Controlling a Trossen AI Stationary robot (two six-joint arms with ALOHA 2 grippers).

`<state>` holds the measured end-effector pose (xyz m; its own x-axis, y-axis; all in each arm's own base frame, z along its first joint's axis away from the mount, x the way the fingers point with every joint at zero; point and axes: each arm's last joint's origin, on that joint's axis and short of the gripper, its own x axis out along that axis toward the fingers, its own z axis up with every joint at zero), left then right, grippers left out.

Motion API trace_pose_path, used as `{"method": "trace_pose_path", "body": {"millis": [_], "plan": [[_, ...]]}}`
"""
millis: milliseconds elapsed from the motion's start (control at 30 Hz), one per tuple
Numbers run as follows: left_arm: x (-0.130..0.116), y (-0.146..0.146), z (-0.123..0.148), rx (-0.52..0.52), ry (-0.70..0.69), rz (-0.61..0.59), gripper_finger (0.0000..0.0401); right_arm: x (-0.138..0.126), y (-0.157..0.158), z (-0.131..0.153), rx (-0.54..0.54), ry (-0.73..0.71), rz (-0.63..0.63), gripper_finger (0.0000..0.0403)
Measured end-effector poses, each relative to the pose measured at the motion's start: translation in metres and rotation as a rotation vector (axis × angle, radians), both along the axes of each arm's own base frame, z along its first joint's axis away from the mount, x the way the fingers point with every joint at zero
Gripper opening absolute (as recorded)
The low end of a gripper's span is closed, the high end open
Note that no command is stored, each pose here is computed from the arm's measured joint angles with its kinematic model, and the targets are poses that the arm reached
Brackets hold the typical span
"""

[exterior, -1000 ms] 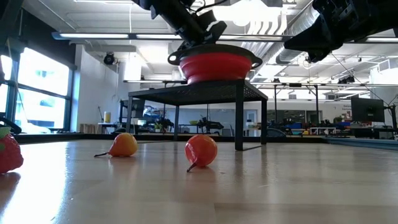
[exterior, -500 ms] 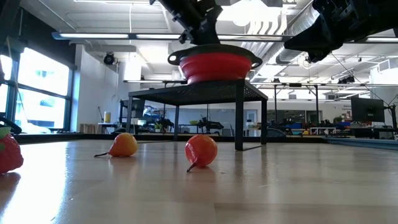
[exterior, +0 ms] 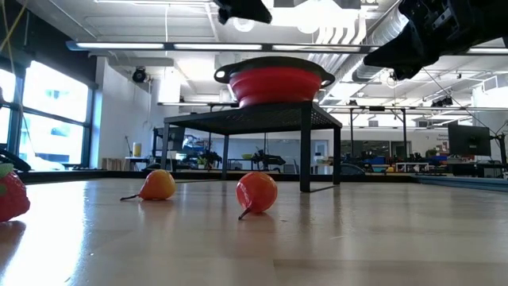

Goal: Pick & Place Fruit
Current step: Put the pear into the strainer bowl on the shelf

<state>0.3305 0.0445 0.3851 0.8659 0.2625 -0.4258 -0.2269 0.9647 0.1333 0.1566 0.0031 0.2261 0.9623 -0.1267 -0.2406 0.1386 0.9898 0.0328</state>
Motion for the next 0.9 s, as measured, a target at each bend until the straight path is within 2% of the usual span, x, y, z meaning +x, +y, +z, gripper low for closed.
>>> {"method": "trace_pose_path", "body": {"millis": [333, 433, 533, 600, 767, 900], "plan": [[-0.035, -0.054, -0.035, -0.131, 0.063, -0.080, 0.0008, 0.000, 0.000, 0.000, 0.005, -0.004, 0.002, 0.0002], [-0.042, -0.068, -0.047, -0.186, 0.113, -0.057, 0.0008, 0.000, 0.000, 0.001, 0.005, -0.008, 0.001, 0.0002], [-0.054, -0.081, -0.058, -0.213, 0.214, 0.012, 0.0008, 0.000, 0.000, 0.001, 0.008, -0.013, 0.000, 0.0002], [-0.058, -0.090, -0.061, -0.234, 0.228, 0.053, 0.0008, 0.000, 0.000, 0.001, 0.008, -0.012, 0.000, 0.0002], [-0.072, -0.111, -0.071, -0.233, 0.306, 0.119, 0.0008, 0.000, 0.000, 0.001, 0.009, -0.017, 0.000, 0.0002], [-0.079, -0.129, -0.071, -0.217, 0.303, 0.109, 0.0008, 0.000, 0.000, 0.001, 0.009, -0.016, 0.000, 0.0002]]}}
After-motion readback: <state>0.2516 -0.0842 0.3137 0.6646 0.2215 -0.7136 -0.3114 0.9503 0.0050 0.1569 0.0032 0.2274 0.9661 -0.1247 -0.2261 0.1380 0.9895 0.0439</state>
